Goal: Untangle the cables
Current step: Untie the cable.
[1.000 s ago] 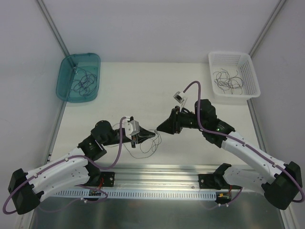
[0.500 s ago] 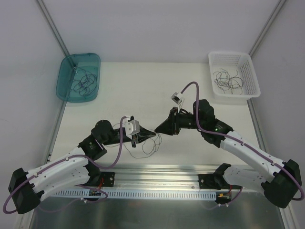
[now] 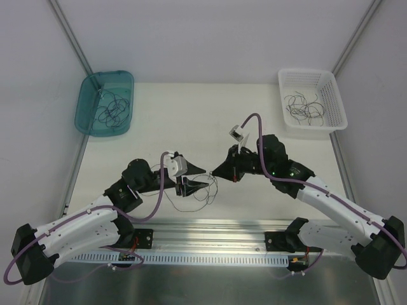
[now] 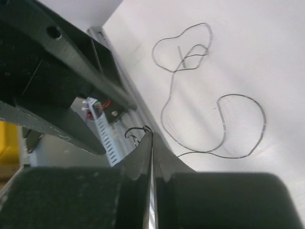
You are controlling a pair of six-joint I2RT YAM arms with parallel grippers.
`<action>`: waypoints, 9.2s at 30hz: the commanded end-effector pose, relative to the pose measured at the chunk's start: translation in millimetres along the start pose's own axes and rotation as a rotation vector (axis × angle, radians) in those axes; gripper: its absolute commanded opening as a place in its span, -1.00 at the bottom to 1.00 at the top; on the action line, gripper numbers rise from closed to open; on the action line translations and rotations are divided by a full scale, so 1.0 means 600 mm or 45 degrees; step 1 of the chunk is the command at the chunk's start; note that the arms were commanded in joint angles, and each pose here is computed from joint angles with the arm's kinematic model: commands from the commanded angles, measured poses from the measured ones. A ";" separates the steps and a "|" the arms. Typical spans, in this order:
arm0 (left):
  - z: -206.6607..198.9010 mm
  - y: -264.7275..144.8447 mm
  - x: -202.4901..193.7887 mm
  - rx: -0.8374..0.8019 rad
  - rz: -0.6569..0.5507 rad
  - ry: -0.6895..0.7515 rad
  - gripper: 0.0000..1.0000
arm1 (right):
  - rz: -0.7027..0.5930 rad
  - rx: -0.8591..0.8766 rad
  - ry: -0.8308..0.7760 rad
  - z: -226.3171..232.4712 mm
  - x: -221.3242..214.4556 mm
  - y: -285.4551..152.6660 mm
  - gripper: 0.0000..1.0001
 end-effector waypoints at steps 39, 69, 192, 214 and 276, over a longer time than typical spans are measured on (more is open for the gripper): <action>0.055 0.096 0.015 0.331 0.208 -0.544 -0.40 | -0.039 -0.642 -0.399 -0.005 0.050 -0.019 -0.99; 0.107 -0.043 -0.029 0.952 -0.110 -0.747 -1.00 | -0.234 -1.163 0.145 -0.155 0.016 -0.123 -0.99; 0.042 -0.005 -0.008 0.281 0.028 -0.373 0.53 | 0.248 -0.585 -0.290 -0.076 -0.028 -0.028 -0.99; 0.023 0.063 -0.049 -0.160 0.466 -0.363 0.13 | 0.351 -0.336 -0.578 -0.023 -0.019 -0.031 -0.99; 0.055 -0.005 -0.002 0.338 -0.298 -0.486 -1.00 | -0.040 -0.418 -0.101 -0.055 0.026 -0.067 -0.20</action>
Point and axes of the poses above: each gripper's point midway between its finger pads, its own y axis out along the fingers, its own z axis along the line the jaws close on, x = y × z, the point moved 3 cm from there along -y, back along the fingers, and after that the axes turned 3 degrees about y, right-handed, at the moved point
